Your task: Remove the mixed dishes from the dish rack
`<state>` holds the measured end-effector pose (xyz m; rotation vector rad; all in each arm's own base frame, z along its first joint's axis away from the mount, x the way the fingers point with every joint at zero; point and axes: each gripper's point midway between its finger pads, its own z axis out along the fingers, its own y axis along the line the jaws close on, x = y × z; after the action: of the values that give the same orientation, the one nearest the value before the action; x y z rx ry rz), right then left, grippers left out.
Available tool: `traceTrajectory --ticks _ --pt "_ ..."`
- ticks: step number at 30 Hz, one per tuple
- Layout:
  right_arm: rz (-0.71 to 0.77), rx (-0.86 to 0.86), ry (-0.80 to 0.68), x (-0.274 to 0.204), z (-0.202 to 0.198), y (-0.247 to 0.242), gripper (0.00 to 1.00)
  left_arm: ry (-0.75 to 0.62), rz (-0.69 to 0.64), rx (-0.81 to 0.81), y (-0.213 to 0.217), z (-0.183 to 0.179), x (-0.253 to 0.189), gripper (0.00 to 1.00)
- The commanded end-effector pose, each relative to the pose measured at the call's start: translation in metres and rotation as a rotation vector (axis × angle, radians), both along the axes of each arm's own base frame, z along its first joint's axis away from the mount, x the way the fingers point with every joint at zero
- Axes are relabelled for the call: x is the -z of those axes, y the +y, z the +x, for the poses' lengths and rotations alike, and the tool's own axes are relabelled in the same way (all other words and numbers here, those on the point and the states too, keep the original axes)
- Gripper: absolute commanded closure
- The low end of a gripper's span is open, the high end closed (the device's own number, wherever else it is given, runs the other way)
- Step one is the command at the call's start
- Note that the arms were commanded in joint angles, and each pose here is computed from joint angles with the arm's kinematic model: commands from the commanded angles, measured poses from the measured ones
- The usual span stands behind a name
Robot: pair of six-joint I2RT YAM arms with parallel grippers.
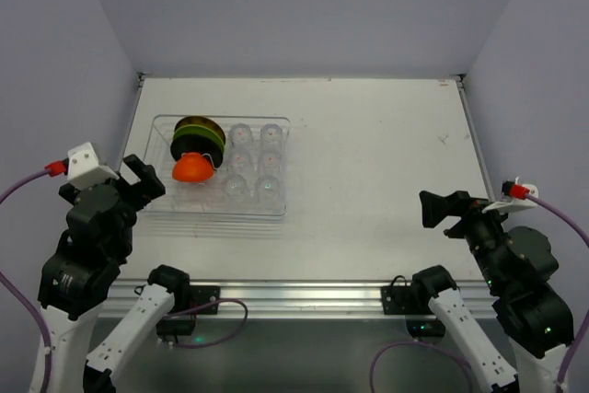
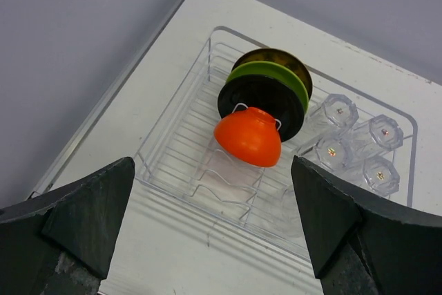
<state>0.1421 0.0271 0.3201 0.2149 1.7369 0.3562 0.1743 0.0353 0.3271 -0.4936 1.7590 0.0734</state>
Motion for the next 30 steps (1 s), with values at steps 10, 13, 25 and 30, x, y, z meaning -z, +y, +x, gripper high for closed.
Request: traceTrajectory --ticks 10,13,25,30 --pt "0.109 -0.094 -0.011 0.014 0.016 0.029 0.01 -0.067 -0.132 0.05 -0.018 0.006 -0.022 0.0" --pt "0.155 -0.16 -0.057 0.012 0.016 0.042 0.01 -0.062 -0.309 0.135 -0.054 0.027 0.006 0.0" --pt "0.208 -0.277 -0.015 0.022 0.021 0.069 0.01 0.067 -0.684 -0.298 -0.064 0.094 0.078 0.0" --pt "0.216 -0.29 -0.024 0.028 0.021 0.072 0.01 0.122 -0.828 -0.371 -0.074 0.092 0.114 0.0"
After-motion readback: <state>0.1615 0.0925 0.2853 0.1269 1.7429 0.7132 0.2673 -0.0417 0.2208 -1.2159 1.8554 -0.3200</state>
